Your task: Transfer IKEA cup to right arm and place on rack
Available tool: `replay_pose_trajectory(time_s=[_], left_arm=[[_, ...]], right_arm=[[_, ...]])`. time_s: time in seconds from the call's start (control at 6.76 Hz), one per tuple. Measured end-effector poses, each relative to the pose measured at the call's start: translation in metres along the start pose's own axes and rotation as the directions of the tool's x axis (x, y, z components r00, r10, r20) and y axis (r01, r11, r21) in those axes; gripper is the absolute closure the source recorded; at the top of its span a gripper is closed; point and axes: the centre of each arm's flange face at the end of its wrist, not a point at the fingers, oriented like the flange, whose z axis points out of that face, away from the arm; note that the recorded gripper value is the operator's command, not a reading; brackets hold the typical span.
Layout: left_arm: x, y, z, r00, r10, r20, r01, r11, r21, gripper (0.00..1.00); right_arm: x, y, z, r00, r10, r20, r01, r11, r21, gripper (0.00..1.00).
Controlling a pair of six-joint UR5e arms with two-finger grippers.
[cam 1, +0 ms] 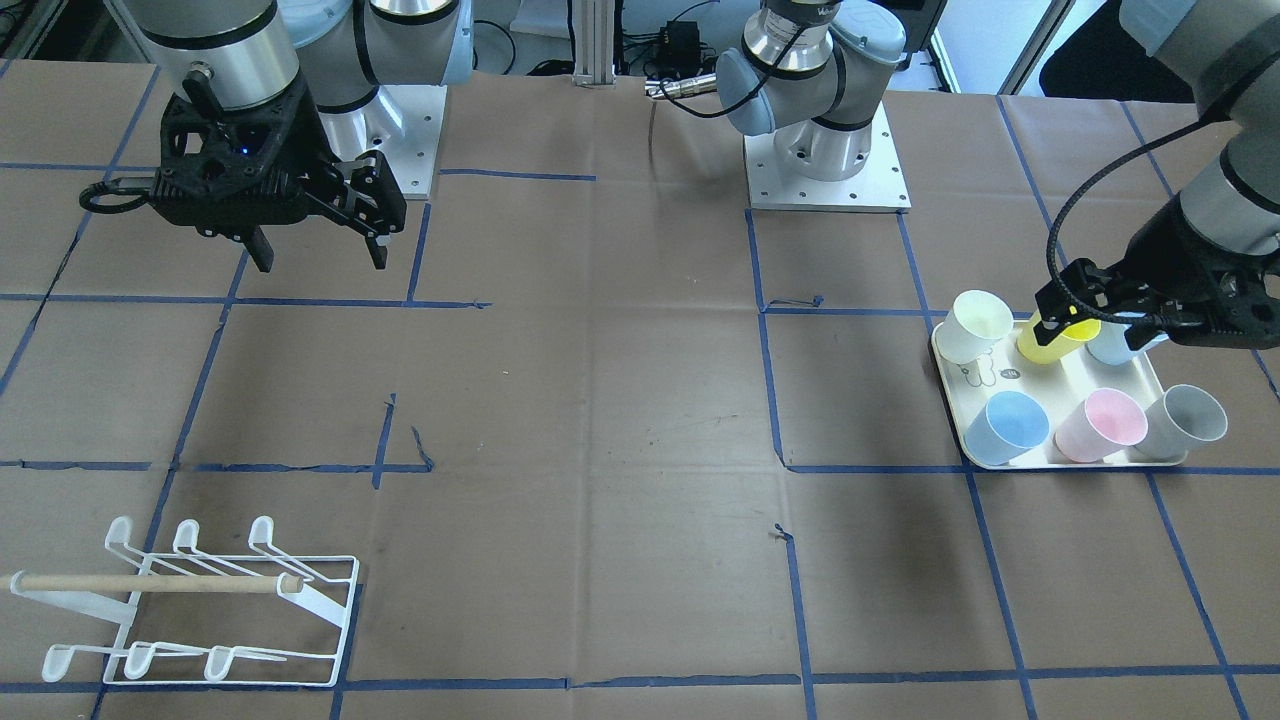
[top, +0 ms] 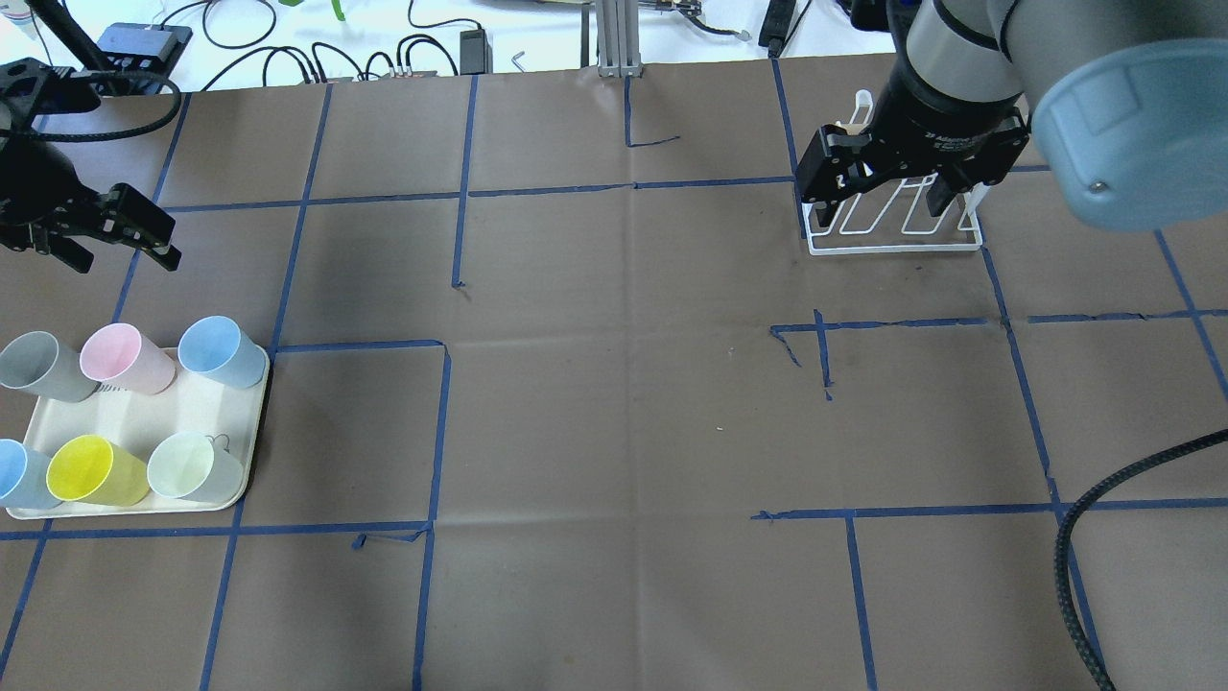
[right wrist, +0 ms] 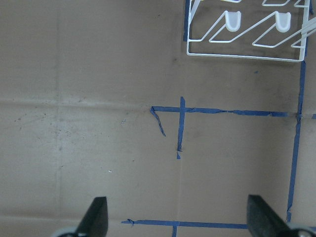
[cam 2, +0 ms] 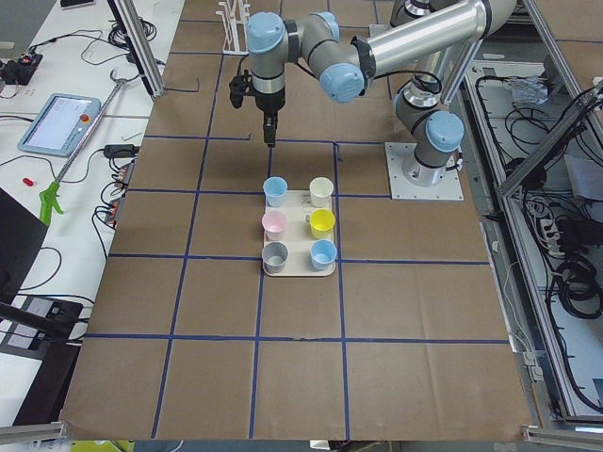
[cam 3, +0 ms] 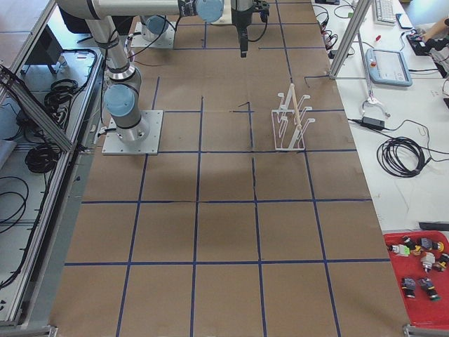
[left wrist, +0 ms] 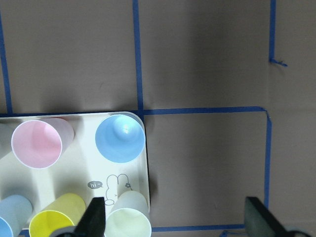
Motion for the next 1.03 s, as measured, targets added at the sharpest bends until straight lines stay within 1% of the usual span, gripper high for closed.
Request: replay_pose_trajectory(time_s=[0.15,0.3,0.44,0.59,0.89,1.03], left_arm=[[-0.006,0.001,0.028,1.0,0.001,0.007,-0.001,1.0,0.015,0.01],[-0.008,0.002,0.055,1.0,-0.005,0.01,0.005,1.0,0.023,0.01],[-0.007,0.001,0.082,1.0,-0.013,0.009,0.013,1.0,0.023,0.0],[-0.003,-0.002,0.109,1.0,-0.022,0.006,0.022,1.0,0.017,0.01],[0.009,-0.002,0.146,0.999,-0.035,0.0,0.035,0.999,-0.003,0.01],[0.012,0.002,0.155,0.999,-0.034,-0.001,0.034,0.999,-0.01,0.01]], right_arm=[[-0.001,-0.001,0.0,1.0,0.003,0.005,-0.003,1.0,0.007,0.0],[-0.001,-0.003,0.0,1.0,0.007,0.011,-0.008,1.0,0.026,0.0],[-0.002,-0.009,0.002,1.0,0.009,0.022,-0.011,0.998,0.069,0.0],[-0.006,-0.019,0.007,0.999,0.005,0.053,-0.012,0.99,0.137,0.0],[-0.018,-0.027,0.025,0.987,-0.011,0.157,-0.032,0.962,0.27,0.0],[-0.022,-0.025,0.036,0.977,0.011,0.215,-0.081,0.945,0.317,0.0]])
